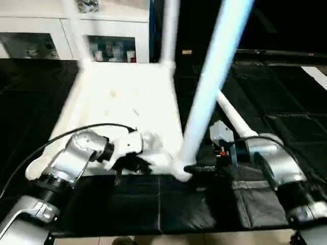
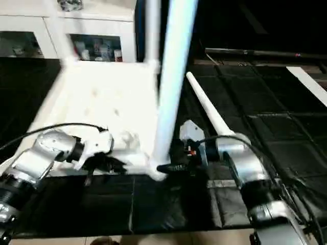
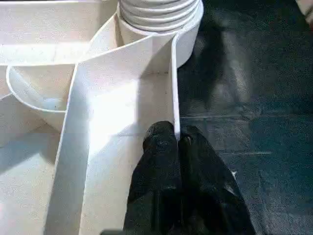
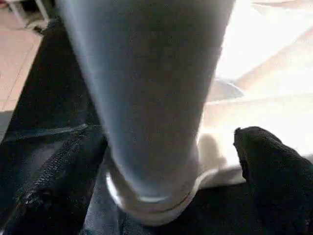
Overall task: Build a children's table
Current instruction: Rotate leg to tighten
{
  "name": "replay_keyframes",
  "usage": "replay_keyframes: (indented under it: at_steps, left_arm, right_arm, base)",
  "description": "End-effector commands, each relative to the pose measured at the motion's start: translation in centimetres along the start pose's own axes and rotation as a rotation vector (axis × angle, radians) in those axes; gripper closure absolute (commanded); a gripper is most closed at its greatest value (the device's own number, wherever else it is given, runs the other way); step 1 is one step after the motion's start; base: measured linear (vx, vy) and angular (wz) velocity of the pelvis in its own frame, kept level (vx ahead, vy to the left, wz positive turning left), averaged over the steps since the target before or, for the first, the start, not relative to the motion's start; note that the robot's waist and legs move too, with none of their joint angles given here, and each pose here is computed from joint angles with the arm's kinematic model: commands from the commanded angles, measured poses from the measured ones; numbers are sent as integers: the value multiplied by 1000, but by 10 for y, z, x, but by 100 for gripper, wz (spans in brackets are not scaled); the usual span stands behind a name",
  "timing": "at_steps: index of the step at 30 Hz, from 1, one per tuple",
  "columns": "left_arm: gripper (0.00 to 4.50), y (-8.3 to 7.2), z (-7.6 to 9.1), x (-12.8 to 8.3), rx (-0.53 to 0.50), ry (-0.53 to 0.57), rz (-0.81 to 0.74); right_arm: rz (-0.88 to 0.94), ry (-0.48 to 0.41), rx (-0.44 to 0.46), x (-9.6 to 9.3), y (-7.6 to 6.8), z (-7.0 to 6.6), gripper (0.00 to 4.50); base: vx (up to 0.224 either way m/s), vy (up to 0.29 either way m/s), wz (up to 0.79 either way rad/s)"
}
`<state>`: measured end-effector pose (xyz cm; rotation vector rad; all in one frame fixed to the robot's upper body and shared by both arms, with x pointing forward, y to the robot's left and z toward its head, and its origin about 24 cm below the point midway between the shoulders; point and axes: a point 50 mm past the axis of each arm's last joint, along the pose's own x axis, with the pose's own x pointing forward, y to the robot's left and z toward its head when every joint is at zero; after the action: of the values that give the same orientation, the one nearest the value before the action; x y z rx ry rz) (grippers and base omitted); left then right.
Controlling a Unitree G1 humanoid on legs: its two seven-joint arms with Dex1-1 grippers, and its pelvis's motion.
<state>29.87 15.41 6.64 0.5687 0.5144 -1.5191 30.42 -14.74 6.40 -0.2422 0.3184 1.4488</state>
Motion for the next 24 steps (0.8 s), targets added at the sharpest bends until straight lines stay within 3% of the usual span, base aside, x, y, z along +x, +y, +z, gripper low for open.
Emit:
replay_keyframes:
  at_steps: [1, 4, 6, 8, 20, 24]
  left_arm:
    - [450, 3, 13, 1, 83, -2, -43]
    - [450, 5, 12, 1, 88, 1, -34]
    - [450, 6, 12, 0, 89, 2, -29]
    - [450, 6, 11, 0, 90, 3, -29]
    - [450, 8, 7, -2, 92, 10, -23]
    - [450, 9, 7, -2, 94, 10, -22]
  right_arm:
    - [12, 35, -20, 1, -2, 0, 4]
    - [41, 48, -18, 3, -1, -2, 4]
    - [65, 49, -19, 4, 1, -2, 39]
    - [76, 47, -20, 4, 2, -2, 42]
    - [95, 41, 7, 5, 0, -3, 155]
    - [98, 38, 13, 6, 0, -3, 169]
  base:
    - [0, 0, 0]
    - [0, 0, 0]
    - [0, 0, 0]
    - [0, 0, 0]
    - [0, 0, 0]
    - [0, 0, 0]
